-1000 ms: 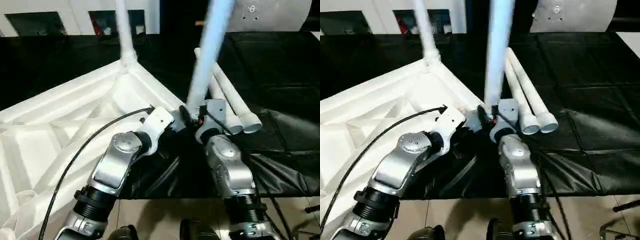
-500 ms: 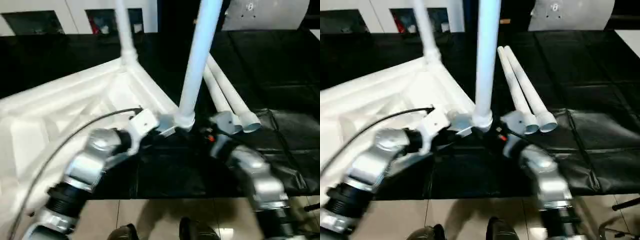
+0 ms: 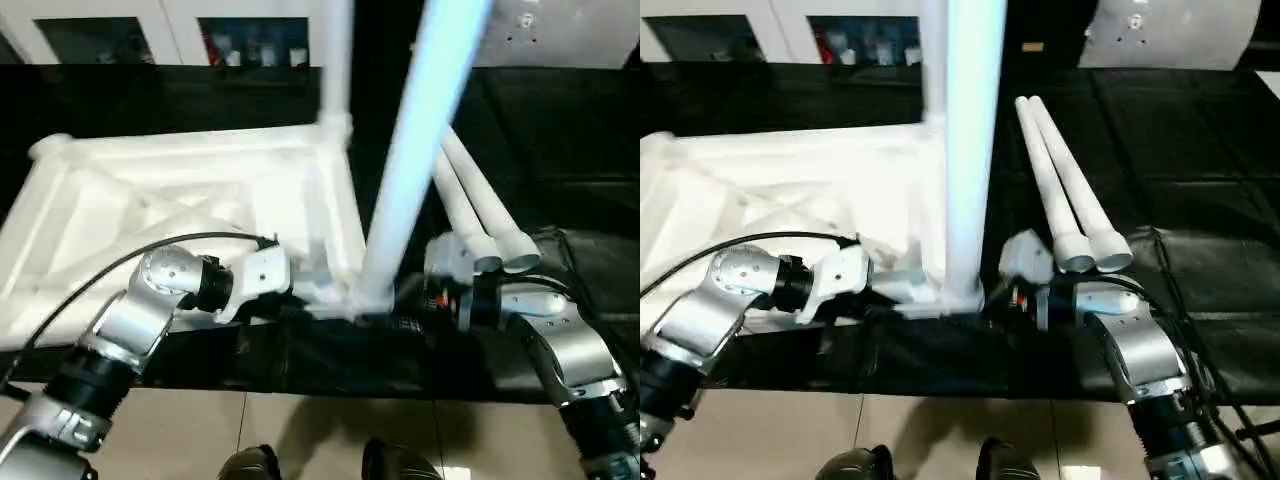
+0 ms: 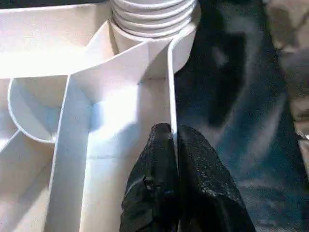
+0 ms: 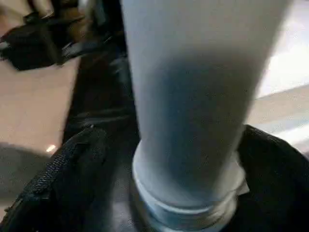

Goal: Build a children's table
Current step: Rotate leg to tighten

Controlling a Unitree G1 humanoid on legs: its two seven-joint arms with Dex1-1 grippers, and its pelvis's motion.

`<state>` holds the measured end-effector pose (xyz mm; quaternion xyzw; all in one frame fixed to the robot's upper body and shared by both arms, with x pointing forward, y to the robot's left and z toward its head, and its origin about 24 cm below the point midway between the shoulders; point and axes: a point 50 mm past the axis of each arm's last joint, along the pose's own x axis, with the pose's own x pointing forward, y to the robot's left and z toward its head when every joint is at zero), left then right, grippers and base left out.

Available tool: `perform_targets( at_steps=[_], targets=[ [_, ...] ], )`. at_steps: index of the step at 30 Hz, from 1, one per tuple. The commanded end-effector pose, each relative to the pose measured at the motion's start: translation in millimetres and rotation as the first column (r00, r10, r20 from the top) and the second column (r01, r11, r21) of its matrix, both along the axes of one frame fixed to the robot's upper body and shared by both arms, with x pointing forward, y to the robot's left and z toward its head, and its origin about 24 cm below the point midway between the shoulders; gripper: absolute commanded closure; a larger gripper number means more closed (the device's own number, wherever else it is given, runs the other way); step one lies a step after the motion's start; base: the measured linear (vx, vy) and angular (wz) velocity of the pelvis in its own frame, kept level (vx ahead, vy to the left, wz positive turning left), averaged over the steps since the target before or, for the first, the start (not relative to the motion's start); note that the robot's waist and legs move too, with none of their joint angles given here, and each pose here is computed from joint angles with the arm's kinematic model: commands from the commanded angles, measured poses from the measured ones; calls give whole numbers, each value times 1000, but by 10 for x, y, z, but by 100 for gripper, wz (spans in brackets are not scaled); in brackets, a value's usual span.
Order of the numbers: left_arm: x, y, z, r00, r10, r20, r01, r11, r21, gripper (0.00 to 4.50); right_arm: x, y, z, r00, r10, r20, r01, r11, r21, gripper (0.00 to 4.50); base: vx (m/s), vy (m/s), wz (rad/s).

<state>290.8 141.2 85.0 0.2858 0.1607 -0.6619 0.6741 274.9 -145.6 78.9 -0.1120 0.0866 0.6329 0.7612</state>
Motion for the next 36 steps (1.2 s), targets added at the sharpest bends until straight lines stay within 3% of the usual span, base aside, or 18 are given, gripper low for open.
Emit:
perform_targets(
  at_steps=[1,6,9,10,22,26,31,33,36],
  targets=[
    [-70,-32,-108,994,-98,-47,102,992,71,450,-8,10,-6,998,56,-11,-56,998,-18,18,0,0,0],
    [-50,-7,-116,988,-144,-46,148,984,99,450,2,26,1,992,118,-45,-119,992,-26,73,0,0,0],
    [-39,6,-120,987,-153,-45,157,982,107,450,1,36,-1,989,134,-55,-136,990,-25,78,0,0,0],
    [-32,16,-124,987,-157,-46,161,981,109,450,-1,44,-9,988,144,-61,-146,989,-25,114,0,0,0],
    [-6,67,-141,988,-144,-50,148,983,111,450,-56,81,-63,982,156,-103,-157,988,2,175,0,0,0],
    [60,17,-102,998,42,-46,-41,999,7,450,-107,173,-134,989,28,-148,-18,997,71,176,0,0,0],
    [132,-93,-51,973,227,-36,-229,969,-90,450,-67,301,-234,976,-170,-137,183,979,88,177,0,0,0],
    [203,-263,-14,908,416,-46,-417,890,-186,450,10,492,-289,914,-366,-176,391,910,137,177,0,0,0],
    [249,-409,15,847,528,-64,-527,814,-244,450,91,624,-313,846,-498,-191,527,837,150,177,0,0,0]
  ],
)
